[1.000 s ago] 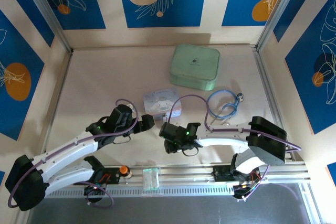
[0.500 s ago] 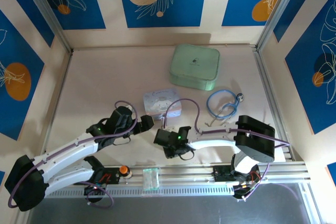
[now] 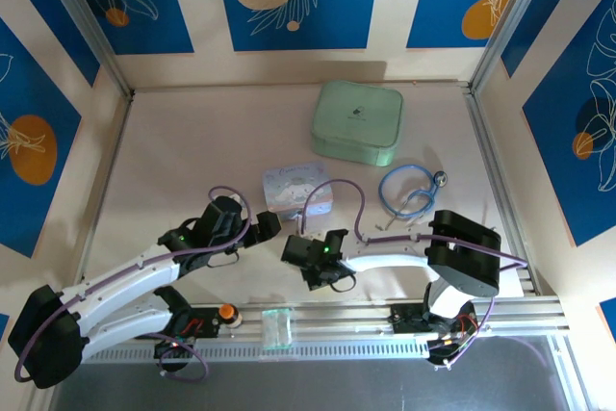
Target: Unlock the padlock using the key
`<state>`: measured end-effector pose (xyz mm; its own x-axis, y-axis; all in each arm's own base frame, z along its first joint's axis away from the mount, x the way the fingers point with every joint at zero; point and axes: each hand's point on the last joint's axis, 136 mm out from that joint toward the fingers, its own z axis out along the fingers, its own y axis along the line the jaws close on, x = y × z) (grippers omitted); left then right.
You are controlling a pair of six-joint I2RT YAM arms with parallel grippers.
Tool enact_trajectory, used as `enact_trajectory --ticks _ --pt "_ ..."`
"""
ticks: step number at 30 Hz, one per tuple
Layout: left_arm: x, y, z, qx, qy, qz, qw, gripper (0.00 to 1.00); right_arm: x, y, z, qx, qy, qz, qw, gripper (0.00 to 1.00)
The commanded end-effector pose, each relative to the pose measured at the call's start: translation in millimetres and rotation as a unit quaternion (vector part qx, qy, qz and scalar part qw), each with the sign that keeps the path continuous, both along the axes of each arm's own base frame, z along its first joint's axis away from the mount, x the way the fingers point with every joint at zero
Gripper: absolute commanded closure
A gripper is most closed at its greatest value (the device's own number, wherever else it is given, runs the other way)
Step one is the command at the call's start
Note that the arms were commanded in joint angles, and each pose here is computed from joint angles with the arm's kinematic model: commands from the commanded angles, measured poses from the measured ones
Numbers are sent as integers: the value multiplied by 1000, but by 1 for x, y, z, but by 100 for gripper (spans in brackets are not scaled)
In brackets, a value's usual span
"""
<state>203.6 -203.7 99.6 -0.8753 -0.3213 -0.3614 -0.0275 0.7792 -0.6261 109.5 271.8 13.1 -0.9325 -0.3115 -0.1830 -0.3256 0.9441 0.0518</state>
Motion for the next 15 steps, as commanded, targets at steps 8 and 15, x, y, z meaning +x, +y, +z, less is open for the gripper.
enact_trajectory --ticks 8,15 --pt "-2 -4 -3 -13 7 6 1000 11 5 -1 -7 52 -14 24 998 97" --pt "-2 -18 4 -56 10 22 998 19 4 -9 5 90 -30 75 993 100"
